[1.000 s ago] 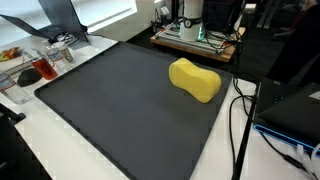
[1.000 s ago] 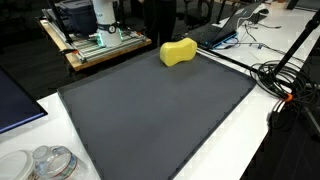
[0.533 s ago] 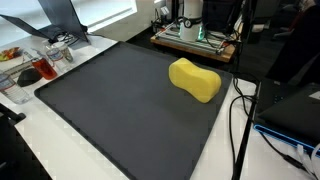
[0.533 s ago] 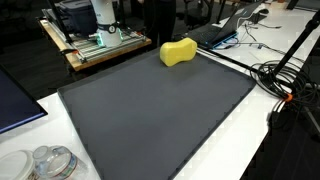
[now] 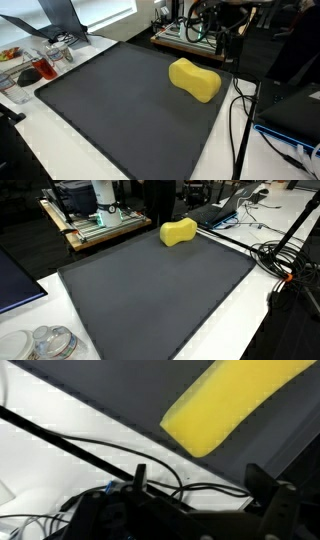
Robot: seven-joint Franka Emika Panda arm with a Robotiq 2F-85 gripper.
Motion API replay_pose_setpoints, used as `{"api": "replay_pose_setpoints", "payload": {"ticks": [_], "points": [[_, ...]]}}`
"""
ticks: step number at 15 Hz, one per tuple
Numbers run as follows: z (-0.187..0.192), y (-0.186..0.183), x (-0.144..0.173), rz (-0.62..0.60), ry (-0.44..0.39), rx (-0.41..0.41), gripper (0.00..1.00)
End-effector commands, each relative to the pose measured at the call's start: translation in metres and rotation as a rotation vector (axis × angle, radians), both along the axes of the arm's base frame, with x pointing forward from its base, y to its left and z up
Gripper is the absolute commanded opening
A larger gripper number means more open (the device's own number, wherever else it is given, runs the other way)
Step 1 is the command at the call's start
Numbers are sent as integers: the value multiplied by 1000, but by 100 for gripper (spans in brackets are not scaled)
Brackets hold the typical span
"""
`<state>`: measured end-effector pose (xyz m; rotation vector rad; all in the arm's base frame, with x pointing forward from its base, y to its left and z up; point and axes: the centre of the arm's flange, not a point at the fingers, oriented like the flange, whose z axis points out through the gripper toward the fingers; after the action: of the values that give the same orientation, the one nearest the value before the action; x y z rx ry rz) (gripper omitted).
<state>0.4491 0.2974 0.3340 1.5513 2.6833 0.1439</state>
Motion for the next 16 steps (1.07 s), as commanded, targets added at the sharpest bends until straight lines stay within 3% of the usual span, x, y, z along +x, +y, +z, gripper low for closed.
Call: {"api": "replay_pose_setpoints", "payload": {"ticks": [1, 8, 16], "points": [[37, 13, 31, 109, 77, -135, 100], [16, 2, 17, 371, 43, -306, 100], [40, 6, 28, 581, -13, -331, 100]]}}
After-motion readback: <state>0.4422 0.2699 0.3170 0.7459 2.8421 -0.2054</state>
